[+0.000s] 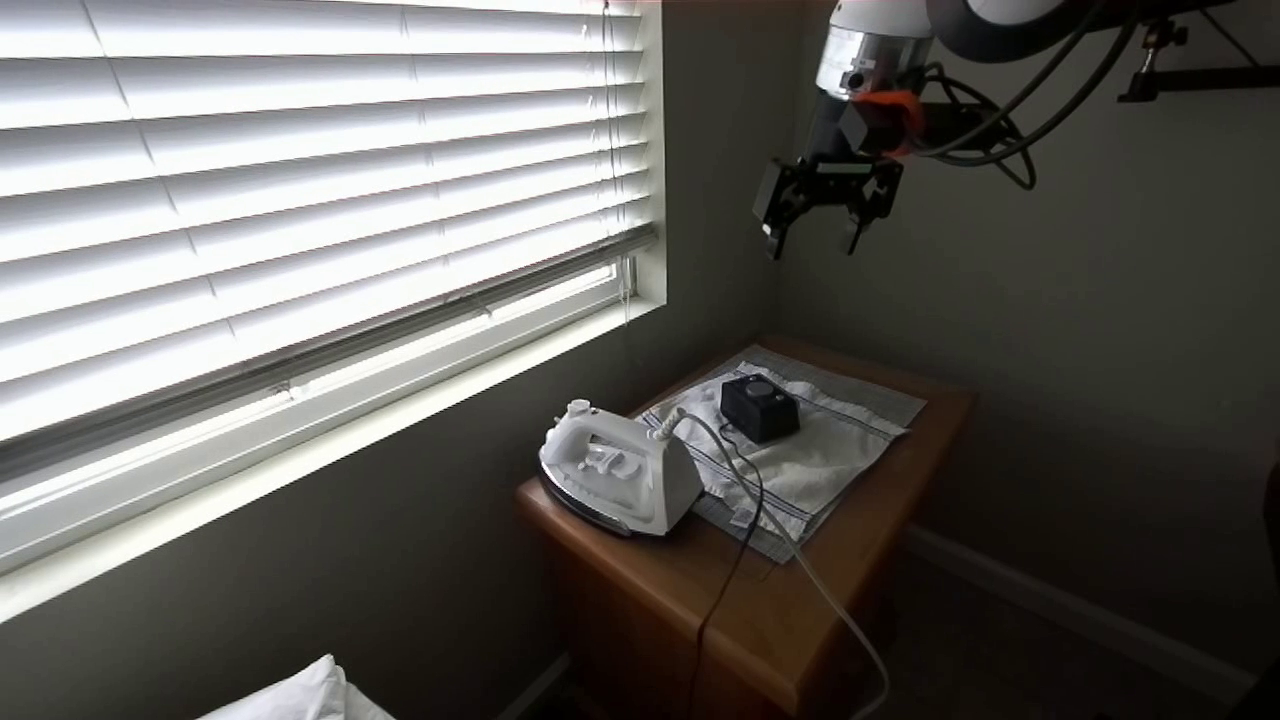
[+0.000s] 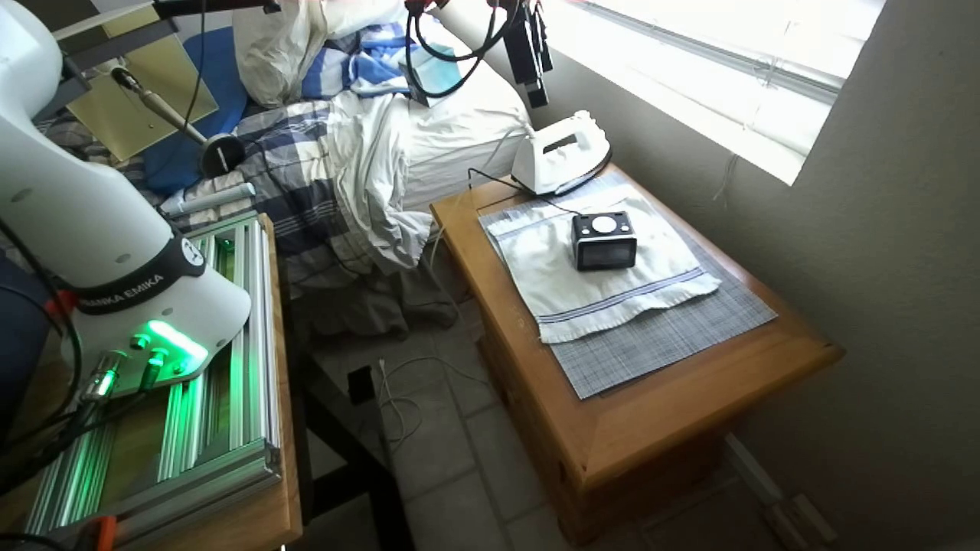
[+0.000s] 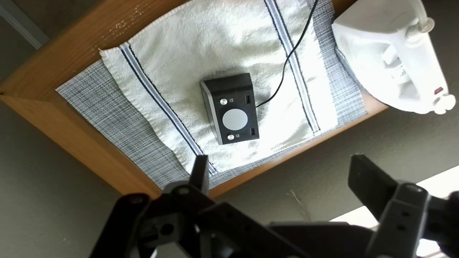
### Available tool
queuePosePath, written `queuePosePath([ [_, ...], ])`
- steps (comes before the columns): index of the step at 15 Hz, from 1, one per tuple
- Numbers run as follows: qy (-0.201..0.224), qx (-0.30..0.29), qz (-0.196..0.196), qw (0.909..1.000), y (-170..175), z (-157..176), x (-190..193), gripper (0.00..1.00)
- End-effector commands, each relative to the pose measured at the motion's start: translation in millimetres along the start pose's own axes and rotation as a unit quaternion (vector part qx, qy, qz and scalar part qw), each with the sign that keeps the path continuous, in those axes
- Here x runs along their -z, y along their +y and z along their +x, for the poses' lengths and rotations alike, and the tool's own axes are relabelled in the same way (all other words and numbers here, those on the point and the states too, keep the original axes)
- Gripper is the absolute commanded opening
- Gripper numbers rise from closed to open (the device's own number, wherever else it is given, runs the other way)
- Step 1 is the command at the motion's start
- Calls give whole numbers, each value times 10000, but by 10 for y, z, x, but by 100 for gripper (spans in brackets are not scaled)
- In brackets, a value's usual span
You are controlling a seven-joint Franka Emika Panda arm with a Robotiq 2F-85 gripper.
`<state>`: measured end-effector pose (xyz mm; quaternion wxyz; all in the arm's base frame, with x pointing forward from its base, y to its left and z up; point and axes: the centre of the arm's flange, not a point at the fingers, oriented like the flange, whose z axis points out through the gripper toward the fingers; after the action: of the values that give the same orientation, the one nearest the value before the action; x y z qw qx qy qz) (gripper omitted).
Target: Put the speaker behind the iron
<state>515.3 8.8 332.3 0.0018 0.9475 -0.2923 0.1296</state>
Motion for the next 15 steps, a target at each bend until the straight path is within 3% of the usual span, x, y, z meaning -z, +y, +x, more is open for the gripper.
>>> queuePosePath([
  [1, 0, 0, 0, 10000, 0, 0, 0, 100],
  [5, 0, 0, 0, 10000, 0, 0, 0, 100],
  [9, 11, 256, -331, 9991, -46, 179, -329, 100],
  [15, -156, 481, -524, 9973, -133, 398, -943, 100],
])
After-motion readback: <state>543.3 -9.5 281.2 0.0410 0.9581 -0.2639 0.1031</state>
